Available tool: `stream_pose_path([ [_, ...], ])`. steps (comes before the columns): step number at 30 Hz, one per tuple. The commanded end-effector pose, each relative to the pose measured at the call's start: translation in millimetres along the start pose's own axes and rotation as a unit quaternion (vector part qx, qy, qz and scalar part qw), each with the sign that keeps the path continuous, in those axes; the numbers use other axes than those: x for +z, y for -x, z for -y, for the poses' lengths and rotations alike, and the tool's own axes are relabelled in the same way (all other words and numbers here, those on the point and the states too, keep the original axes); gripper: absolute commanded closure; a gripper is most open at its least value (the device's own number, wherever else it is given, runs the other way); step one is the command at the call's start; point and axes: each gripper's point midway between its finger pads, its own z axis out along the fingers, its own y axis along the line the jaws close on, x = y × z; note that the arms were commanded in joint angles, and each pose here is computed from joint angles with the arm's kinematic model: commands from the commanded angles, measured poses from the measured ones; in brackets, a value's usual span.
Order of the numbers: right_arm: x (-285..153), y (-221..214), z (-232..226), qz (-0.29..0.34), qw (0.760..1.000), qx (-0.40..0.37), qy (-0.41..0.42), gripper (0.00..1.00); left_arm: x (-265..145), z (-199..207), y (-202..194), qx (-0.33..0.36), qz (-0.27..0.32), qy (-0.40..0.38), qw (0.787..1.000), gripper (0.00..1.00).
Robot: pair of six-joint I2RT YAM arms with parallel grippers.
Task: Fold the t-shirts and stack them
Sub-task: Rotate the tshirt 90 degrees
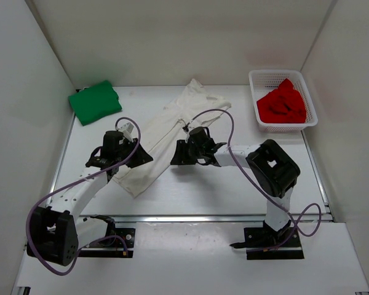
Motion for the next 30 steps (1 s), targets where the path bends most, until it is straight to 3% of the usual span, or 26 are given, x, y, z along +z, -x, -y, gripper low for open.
stream_pose_path([
  [1, 20.9, 34.3, -13.8, 0.054, 0.999, 0.001, 0.004, 0.60, -9.5, 13.7, 22.8, 0.023, 0.034, -0.011, 0.999, 0.69],
  [7, 53.4, 12.4, 7.8, 0.001, 1.000, 0.018, -0.025, 0.74, -5.1, 14.7, 20.8, 0.024, 0.028, -0.010, 0.999, 0.69],
  [9, 50.6, 9.4, 10.6, -0.001, 1.000, 0.019, -0.023, 0.95, -2.7, 15.1, 19.2, 0.027, 0.028, -0.009, 0.999, 0.68],
  [10, 44.4, 12.2, 13.1, 0.003, 1.000, 0.019, -0.023, 0.99, -1.6, 13.2, 18.3, 0.025, 0.026, -0.008, 0.999, 0.69],
  [19, -83.9, 2.8, 74.2, 0.020, 0.998, 0.024, -0.054, 1.00, 13.1, 10.6, -18.8, 0.041, -0.021, 0.001, 0.999, 0.67],
  [20, -98.7, -5.9, 86.9, 0.007, 0.997, 0.031, -0.073, 0.96, 14.8, 8.2, -26.6, 0.042, -0.031, 0.005, 0.999, 0.67],
  [21, -107.7, -11.7, 100.3, -0.003, 0.995, 0.041, -0.094, 0.83, 15.8, 12.0, -31.2, 0.048, -0.038, 0.002, 0.998, 0.67],
  [22, -117.3, -10.0, 100.2, 0.003, 0.994, 0.040, -0.100, 0.71, 15.9, 11.9, -39.2, 0.048, -0.049, -0.002, 0.998, 0.67],
  [24, -132.1, 10.5, 107.6, 0.042, 0.991, 0.053, -0.115, 0.59, 17.3, 4.6, -51.5, 0.047, -0.065, 0.008, 0.997, 0.67],
  [28, -146.5, 91.9, 118.1, 0.153, 0.978, 0.043, -0.134, 0.49, 15.4, -17.4, -68.0, 0.032, -0.070, 0.032, 0.997, 0.61],
  [30, -138.8, 138.5, 132.0, 0.178, 0.973, 0.026, -0.148, 0.46, 13.4, -26.9, -76.2, 0.028, -0.075, 0.041, 0.996, 0.55],
])
